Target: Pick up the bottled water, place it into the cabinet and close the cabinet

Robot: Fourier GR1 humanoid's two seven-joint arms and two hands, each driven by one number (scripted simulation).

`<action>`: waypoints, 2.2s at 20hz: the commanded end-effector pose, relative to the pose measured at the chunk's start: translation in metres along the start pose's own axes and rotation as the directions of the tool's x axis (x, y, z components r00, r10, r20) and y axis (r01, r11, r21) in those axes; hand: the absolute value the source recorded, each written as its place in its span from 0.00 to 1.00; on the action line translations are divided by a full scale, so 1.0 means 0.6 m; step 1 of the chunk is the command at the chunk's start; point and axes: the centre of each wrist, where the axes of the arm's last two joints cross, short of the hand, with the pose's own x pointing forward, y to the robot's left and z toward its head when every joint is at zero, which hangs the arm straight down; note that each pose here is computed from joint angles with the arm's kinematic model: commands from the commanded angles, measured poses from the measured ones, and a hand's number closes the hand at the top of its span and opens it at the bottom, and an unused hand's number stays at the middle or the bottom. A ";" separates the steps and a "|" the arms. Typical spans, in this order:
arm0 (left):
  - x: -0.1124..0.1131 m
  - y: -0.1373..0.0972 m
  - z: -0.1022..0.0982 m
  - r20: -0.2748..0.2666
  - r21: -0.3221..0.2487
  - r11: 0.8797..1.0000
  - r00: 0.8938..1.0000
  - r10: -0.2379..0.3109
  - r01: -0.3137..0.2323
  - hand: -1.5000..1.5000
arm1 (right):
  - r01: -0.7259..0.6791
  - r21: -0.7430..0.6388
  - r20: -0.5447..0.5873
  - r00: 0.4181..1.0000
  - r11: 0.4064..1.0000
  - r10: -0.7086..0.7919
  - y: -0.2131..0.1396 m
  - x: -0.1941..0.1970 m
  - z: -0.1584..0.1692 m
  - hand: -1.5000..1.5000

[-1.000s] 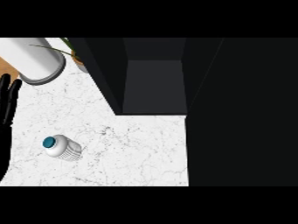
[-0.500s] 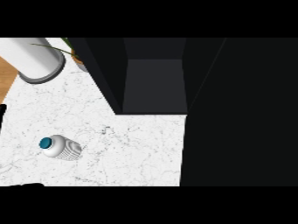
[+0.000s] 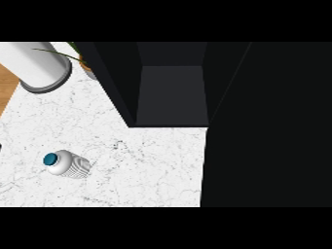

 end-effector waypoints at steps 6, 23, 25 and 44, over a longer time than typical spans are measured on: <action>-0.010 -0.006 0.033 -0.039 0.043 0.998 0.998 -0.051 0.052 0.00 | 0.027 0.003 0.022 0.999 1.000 -0.027 0.013 0.024 0.054 0.00; -0.225 0.075 0.001 -0.140 0.148 0.987 0.989 -0.049 0.070 0.00 | -0.024 0.005 0.014 1.000 1.000 0.024 0.009 0.044 0.098 0.00; -0.222 0.082 -0.013 -0.141 0.183 0.980 0.988 -0.056 0.082 0.00 | -0.031 0.010 0.005 1.000 0.999 0.031 0.024 0.065 0.098 0.00; -0.437 0.122 0.005 -0.169 0.192 0.980 0.982 0.083 -0.050 0.00 | -0.023 0.039 -0.012 1.000 0.999 0.023 0.009 0.032 0.129 0.00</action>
